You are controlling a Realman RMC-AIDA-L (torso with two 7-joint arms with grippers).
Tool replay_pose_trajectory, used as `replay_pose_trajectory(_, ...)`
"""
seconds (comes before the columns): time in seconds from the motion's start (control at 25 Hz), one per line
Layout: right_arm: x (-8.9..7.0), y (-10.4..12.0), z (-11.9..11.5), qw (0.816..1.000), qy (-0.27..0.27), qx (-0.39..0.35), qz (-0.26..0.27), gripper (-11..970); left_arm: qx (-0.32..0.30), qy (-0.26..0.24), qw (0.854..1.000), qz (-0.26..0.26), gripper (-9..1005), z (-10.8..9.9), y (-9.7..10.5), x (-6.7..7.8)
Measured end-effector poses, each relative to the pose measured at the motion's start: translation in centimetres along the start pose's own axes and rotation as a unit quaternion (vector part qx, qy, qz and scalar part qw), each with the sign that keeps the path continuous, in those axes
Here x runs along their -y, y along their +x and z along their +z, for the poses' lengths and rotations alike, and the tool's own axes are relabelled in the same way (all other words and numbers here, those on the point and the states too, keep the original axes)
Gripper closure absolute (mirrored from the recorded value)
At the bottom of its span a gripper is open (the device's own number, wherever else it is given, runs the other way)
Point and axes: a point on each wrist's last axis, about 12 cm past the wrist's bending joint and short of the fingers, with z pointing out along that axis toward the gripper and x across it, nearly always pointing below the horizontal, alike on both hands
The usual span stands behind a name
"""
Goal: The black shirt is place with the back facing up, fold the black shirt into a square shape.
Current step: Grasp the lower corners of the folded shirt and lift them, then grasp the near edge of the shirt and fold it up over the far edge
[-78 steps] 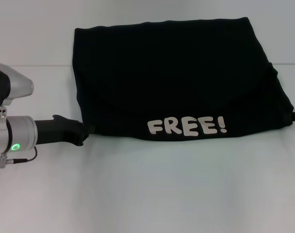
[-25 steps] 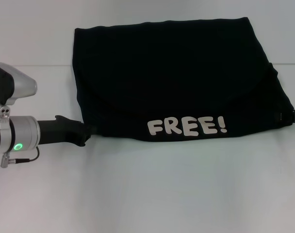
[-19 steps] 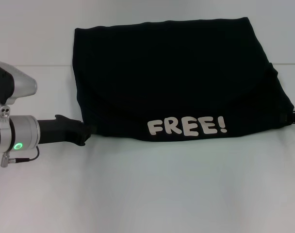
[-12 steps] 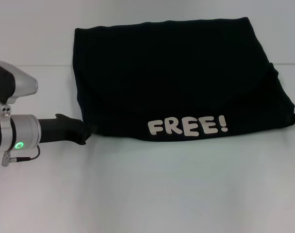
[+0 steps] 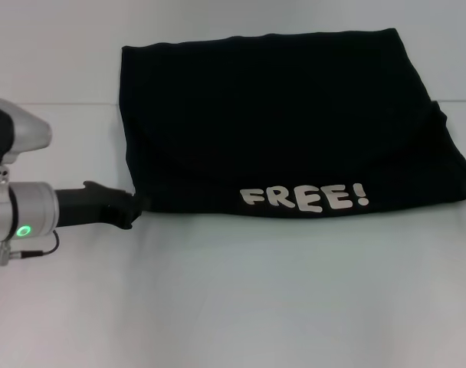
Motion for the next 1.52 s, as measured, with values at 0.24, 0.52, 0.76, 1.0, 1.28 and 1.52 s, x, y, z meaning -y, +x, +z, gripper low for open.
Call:
replay_pose_trajectory(0.24, 0.4, 1.8, -1.5, 0.999, -0.047, 0.011, 0.002, 912, 0.003, 0.020, 1.000, -0.021, 997, -1.6, 1.0, 0.1)
replay_pose_trajectory(0.52, 0.5, 5.5, -3.7, 0.995, -0.095, 0.014, 0.022, 910, 0.006, 0.071, 0.997, -0.042, 998, -3.5, 2.0, 0.6)
replay_pose_trajectory(0.76, 0.5, 9.5, -5.9, 0.991, -0.128, 0.018, 0.037, 910, 0.014, 0.134, 0.989, -0.067, 997, -6.3, 3.8, 1.5)
replay_pose_trajectory(1.0, 1.0, 12.8, -8.2, 0.988, -0.146, 0.036, 0.048, 911, 0.014, 0.173, 0.981, -0.090, 998, -8.5, 5.7, 2.5)
replay_pose_trajectory(1.28, 1.4, 16.5, -10.8, 0.986, -0.150, 0.044, 0.062, 911, -0.007, 0.203, 0.972, -0.115, 997, -10.1, 7.8, 3.3)
replay_pose_trajectory(1.52, 1.1, 18.9, -12.3, 0.983, -0.162, 0.050, 0.066, 912, -0.026, 0.231, 0.964, -0.125, 997, -10.9, 9.0, 4.2)
